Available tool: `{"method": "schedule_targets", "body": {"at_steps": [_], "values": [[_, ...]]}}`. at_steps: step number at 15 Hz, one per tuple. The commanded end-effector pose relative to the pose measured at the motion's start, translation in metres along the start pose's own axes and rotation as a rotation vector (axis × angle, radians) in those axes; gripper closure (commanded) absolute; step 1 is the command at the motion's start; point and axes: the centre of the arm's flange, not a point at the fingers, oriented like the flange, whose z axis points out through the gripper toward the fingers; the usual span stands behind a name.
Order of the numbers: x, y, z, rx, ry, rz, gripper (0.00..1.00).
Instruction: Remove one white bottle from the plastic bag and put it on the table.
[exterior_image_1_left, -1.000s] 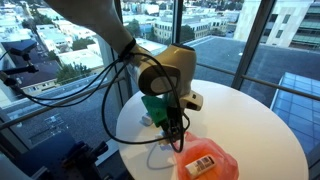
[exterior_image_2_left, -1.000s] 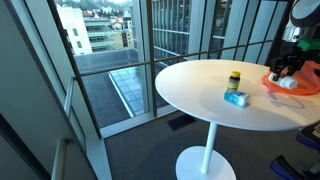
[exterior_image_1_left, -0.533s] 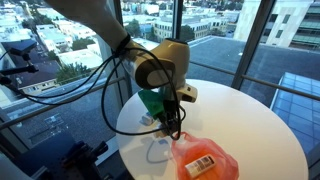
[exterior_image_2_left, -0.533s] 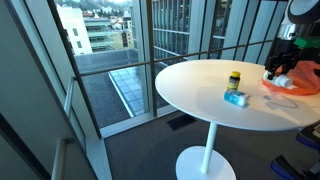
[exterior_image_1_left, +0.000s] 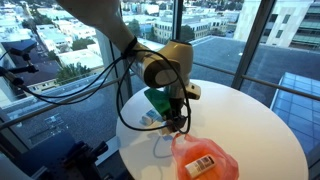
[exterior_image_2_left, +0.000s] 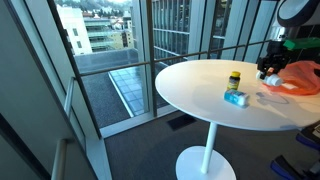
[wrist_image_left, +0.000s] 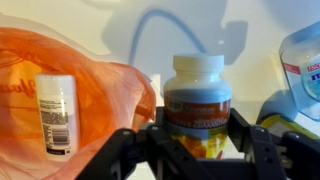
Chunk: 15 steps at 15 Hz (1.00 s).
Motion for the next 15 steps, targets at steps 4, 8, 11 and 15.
{"method": "schedule_targets", "body": {"at_steps": [4, 8, 11, 15], "values": [[0.053, 0.002, 0.031, 0.009, 0.007, 0.02, 0.64], [0.066, 0.006, 0.041, 0.037, -0.001, 0.057, 0.64], [0.068, 0.007, 0.04, 0.054, -0.001, 0.077, 0.64], [0.063, 0.01, 0.034, 0.063, -0.003, 0.097, 0.12]]}}
